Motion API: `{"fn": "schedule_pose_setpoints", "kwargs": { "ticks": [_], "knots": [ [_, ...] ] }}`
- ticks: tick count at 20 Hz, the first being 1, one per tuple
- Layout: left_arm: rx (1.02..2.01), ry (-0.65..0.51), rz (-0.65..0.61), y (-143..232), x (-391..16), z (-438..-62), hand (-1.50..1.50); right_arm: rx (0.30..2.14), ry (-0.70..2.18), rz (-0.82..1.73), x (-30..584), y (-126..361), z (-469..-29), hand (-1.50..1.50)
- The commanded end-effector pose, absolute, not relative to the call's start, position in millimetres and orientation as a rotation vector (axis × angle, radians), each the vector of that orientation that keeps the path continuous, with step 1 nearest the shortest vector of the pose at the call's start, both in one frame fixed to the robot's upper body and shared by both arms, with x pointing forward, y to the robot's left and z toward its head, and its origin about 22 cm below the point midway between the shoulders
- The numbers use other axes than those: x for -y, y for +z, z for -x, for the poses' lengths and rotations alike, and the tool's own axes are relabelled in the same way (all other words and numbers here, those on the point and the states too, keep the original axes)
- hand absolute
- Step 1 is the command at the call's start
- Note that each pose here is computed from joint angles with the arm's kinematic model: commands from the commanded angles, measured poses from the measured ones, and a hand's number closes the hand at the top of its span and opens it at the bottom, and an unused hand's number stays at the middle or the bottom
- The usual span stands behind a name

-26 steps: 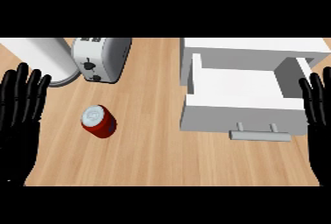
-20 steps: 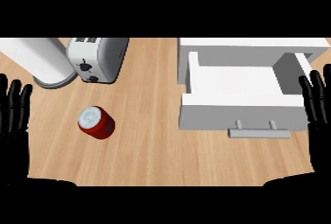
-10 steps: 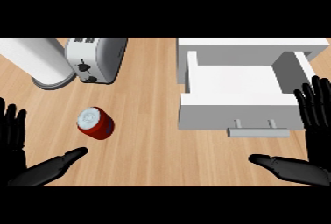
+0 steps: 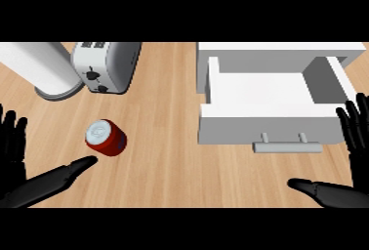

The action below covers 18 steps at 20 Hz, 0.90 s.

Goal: Pick up the can, place it into the drawer and close the drawer

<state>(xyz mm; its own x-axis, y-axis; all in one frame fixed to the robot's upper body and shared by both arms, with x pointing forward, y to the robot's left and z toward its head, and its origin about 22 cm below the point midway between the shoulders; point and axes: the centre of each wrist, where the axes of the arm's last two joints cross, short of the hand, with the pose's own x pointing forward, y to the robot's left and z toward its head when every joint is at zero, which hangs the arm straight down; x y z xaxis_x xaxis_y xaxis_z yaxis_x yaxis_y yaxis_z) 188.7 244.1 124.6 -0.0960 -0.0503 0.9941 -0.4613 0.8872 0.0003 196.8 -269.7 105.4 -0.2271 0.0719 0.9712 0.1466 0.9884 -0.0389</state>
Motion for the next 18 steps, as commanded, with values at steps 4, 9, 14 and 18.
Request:
{"fn": "schedule_pose_setpoints", "kwargs": {
  "ticks": [4, 9, 14, 18],
  "knots": [
    [1.582, 0.337, -0.392, 80, -230, -209, -1.50, 1.821, -0.062, 0.161, 273, 109, -186, -1.50],
    [1.541, 0.340, -0.413, 49, -229, -207, -1.50, 1.819, -0.089, 0.168, 279, 95, -198, -1.50],
    [1.509, 0.342, -0.437, 25, -218, -220, -1.50, 1.808, -0.043, 0.181, 283, 112, -170, -1.50],
    [1.507, 0.361, -0.443, 4, -228, -213, -1.50, 1.827, -0.060, 0.198, 291, 95, -179, -1.50]
  ]
}}
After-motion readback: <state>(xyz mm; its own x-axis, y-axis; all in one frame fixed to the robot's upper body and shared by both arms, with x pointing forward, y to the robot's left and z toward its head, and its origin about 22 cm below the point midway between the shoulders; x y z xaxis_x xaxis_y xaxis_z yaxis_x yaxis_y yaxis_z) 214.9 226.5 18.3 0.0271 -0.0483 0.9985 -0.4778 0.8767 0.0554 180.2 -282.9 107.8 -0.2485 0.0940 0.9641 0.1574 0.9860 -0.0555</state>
